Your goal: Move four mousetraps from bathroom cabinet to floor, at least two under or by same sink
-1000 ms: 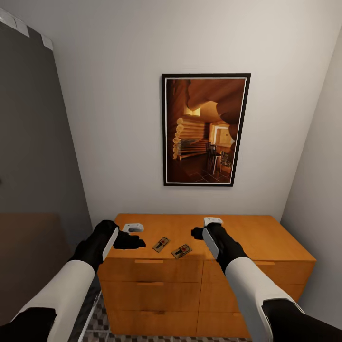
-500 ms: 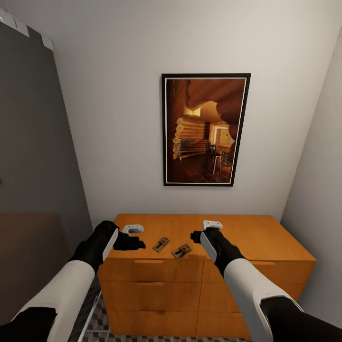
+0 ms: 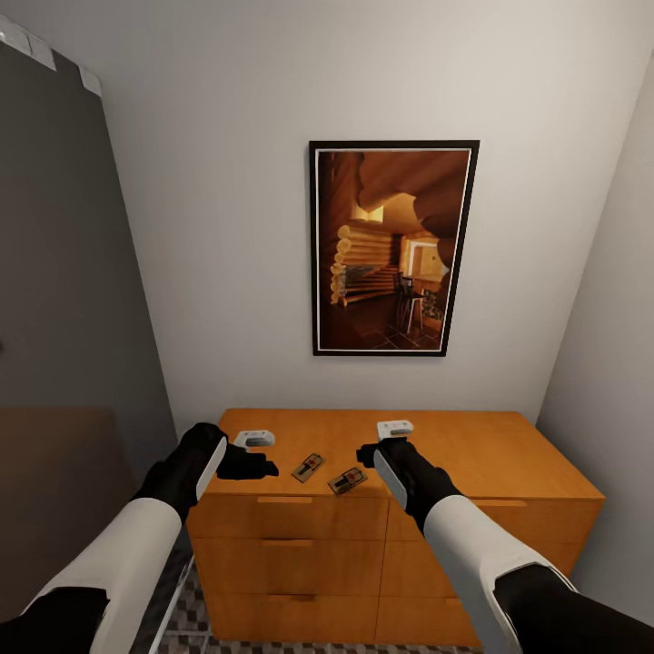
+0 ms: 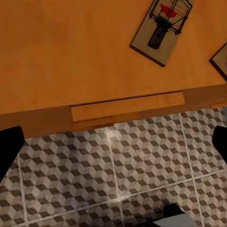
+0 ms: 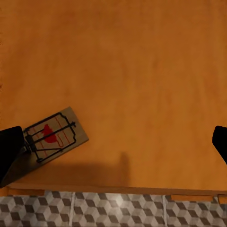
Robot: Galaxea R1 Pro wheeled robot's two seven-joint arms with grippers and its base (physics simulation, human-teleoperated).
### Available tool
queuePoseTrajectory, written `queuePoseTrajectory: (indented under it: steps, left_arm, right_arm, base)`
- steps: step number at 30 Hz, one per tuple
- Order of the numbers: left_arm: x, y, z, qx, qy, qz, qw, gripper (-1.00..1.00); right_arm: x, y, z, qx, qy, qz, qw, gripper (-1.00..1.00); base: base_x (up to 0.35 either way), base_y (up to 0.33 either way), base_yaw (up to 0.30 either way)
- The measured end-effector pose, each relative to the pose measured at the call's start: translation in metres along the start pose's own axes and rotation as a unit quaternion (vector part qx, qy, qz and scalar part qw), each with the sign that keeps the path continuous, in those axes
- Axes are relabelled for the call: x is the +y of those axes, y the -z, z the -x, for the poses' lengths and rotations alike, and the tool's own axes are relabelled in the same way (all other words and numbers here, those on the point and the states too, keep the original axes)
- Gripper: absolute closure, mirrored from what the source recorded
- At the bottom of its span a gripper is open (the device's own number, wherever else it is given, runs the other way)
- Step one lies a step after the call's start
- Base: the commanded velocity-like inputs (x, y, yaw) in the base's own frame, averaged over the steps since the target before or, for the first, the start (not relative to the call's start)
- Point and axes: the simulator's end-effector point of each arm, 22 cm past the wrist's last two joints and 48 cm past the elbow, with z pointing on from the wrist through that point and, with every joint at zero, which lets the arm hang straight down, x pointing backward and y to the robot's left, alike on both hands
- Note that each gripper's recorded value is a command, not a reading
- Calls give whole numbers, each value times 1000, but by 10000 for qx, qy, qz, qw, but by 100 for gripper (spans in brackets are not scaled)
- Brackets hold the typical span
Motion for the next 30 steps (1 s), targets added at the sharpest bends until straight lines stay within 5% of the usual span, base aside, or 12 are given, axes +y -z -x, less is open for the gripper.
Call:
queuePoseTrajectory:
  steps: [9,20,30]
  left_arm:
    - [0,0,1,-12,-16,15,10000,-100]
    - [0,2,11,-226,-110,32,9997,-100]
    - [-5,4,17,-302,-158,25,9994,-100]
  right_arm:
    - [0,0,-1,17,-112,27,9999,-100]
    - [6,-1,-4,153,-1007,309,9943,-100]
    - [5,-1,-4,153,-1041,287,9940,-100]
  base:
    - [0,0,0]
    - [0,0,0]
    - [0,0,0]
